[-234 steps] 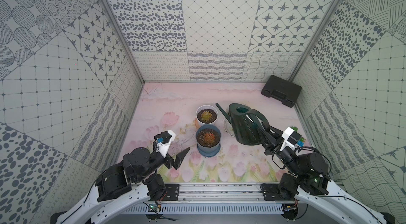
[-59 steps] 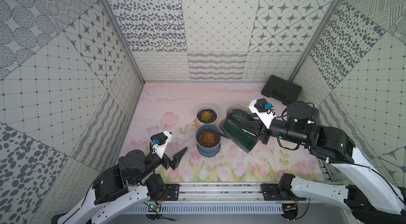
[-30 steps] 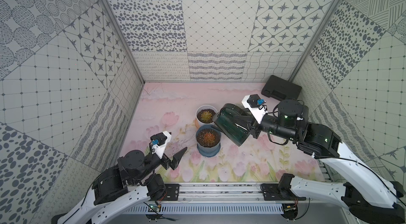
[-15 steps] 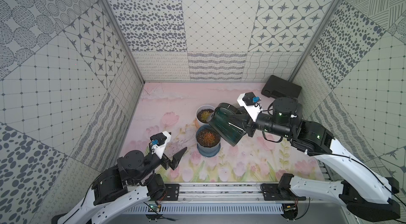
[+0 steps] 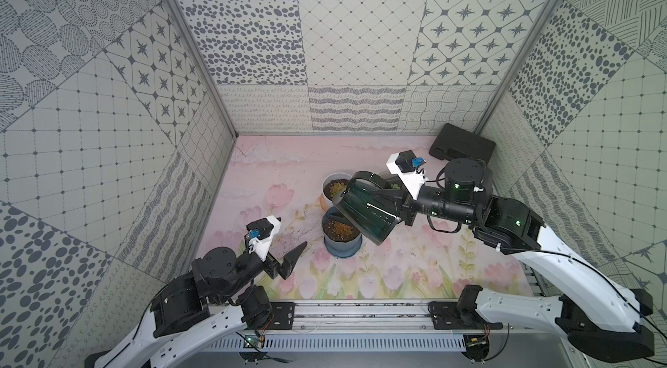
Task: Water the succulent around the soil edge
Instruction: Water the soil of the potted plant with water.
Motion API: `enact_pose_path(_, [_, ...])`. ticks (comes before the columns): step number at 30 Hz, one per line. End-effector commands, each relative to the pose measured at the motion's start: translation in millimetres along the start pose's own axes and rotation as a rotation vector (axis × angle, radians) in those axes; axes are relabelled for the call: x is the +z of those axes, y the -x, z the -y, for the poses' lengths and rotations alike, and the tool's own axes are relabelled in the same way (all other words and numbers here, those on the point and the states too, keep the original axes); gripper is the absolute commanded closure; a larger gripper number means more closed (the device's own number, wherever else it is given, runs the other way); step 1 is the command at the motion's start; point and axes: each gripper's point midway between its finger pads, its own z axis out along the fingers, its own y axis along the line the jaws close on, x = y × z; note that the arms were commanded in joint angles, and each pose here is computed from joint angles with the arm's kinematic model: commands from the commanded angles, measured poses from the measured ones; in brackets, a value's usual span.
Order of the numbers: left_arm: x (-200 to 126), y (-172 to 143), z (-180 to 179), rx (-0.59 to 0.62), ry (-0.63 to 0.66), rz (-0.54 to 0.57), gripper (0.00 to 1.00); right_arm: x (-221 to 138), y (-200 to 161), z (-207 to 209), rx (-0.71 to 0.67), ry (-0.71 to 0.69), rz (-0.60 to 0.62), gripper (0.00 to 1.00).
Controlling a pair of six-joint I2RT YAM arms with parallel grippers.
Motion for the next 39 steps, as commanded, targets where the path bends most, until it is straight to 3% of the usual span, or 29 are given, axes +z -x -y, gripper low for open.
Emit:
enact_pose_path(1, [0.1, 2.5, 3.1, 0.007, -0.018, 0.016, 0.01, -8.7, 31.5, -8.5, 0.000, 0.036, 0.123, 1.00])
enact_pose_path(39, [-0.6, 3.2, 2.3, 0.006, -0.015, 0.020, 0.01, -34.3, 14.4, -16.2, 0.025, 0.056, 0.013, 1.00])
